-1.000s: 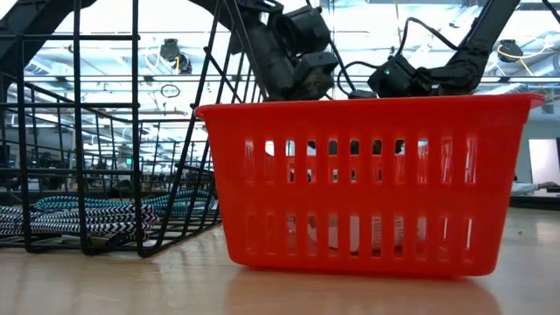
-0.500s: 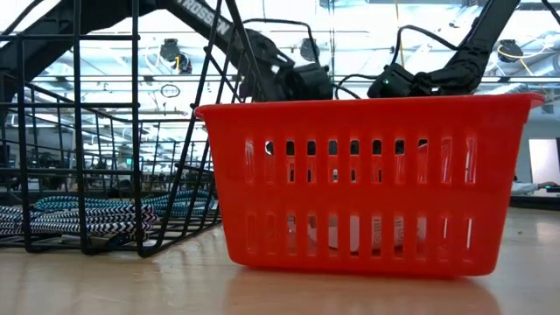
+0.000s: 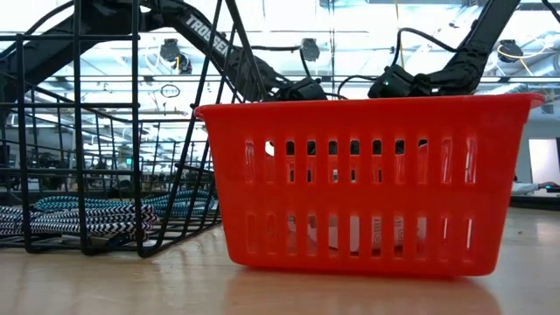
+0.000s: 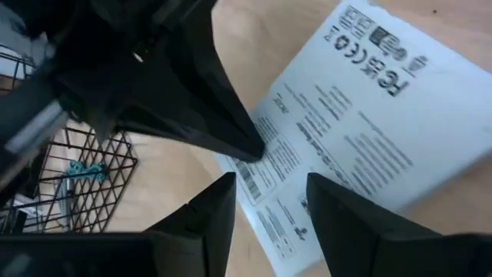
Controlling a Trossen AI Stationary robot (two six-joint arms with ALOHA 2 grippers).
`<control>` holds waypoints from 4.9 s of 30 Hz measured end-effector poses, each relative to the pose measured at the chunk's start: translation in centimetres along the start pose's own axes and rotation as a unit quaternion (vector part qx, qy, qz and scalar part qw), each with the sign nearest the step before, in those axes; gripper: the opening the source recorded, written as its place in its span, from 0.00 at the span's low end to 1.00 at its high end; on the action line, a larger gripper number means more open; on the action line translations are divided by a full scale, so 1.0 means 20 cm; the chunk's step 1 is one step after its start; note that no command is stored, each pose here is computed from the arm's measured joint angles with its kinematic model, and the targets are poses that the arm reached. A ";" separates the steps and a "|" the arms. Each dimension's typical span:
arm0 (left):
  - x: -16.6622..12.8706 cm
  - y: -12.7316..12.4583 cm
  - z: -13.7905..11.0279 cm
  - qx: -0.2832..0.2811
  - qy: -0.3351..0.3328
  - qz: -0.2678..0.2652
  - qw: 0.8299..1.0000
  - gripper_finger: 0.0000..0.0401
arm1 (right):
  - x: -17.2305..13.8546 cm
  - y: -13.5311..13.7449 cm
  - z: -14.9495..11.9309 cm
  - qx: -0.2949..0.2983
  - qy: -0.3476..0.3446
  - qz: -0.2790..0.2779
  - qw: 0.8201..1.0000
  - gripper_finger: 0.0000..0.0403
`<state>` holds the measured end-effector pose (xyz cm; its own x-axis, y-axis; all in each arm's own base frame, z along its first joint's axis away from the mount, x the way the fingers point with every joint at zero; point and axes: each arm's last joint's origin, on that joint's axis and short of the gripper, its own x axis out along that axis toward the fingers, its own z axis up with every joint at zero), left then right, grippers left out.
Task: Pick and place items into bin
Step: Put the top card reader box into the orange basket
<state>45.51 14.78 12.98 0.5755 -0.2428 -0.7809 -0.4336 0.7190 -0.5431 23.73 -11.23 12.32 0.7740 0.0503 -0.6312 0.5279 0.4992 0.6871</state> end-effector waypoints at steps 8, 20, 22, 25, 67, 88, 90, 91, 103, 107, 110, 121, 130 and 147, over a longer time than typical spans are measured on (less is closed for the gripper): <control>-0.14 -0.13 0.01 0.042 -0.033 0.013 0.998 0.05 | -0.07 0.04 0.03 -0.013 -0.025 0.011 1.000 0.38; -0.20 -0.06 -0.01 0.010 -0.019 0.131 0.991 0.03 | -0.14 0.07 -0.05 0.017 -0.040 -0.103 0.994 0.38; -0.20 -0.05 0.00 0.008 -0.024 0.130 0.991 0.01 | -0.12 0.06 -0.06 0.021 -0.035 -0.119 0.992 0.38; -0.20 -0.04 0.00 0.004 -0.026 0.130 0.991 0.01 | -0.10 0.04 -0.06 0.030 -0.037 -0.122 0.991 0.38; -0.08 -0.02 -0.06 0.021 0.035 0.103 0.994 0.01 | 0.00 -0.01 -0.07 0.042 -0.001 -0.107 0.993 0.39; -0.02 0.01 -0.08 -0.003 0.047 0.096 0.994 0.01 | 0.01 0.07 -0.01 -0.026 -0.079 -0.019 0.996 0.39; -0.01 0.00 -0.09 0.000 0.046 0.097 0.994 0.01 | 0.00 0.09 0.01 -0.033 -0.094 -0.008 0.995 0.39; -0.01 -0.01 -0.09 0.002 0.044 0.095 0.994 0.02 | 0.00 0.10 0.02 -0.036 -0.099 -0.002 0.994 0.39; 0.01 -0.01 -0.07 0.004 0.019 0.093 0.995 0.02 | 0.01 0.15 0.01 -0.051 -0.098 0.049 0.993 0.39; 0.02 -0.03 -0.08 0.007 0.018 0.092 0.996 0.05 | 0.01 0.15 0.00 -0.051 -0.088 0.045 0.994 0.38; 0.02 -0.04 -0.08 0.012 0.013 0.091 0.996 0.04 | 0.02 0.14 -0.02 -0.055 -0.081 0.012 0.995 0.38; 0.03 -0.04 -0.08 0.014 0.012 0.088 0.996 0.07 | 0.04 0.15 -0.09 -0.097 -0.075 -0.048 0.991 0.18; 0.03 -0.04 -0.08 0.014 0.011 0.088 0.996 0.05 | 0.03 0.17 -0.11 -0.108 -0.080 -0.058 0.989 0.03; -0.08 -0.14 -0.05 0.047 -0.014 0.080 0.996 0.10 | -0.12 0.25 -0.12 -0.138 -0.083 -0.051 0.986 0.00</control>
<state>45.03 12.49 15.41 0.5244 -0.1030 -0.8452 -0.4548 0.8053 -0.3803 23.76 -6.69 16.37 0.7807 -0.1434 -0.6083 0.5087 0.7112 0.4852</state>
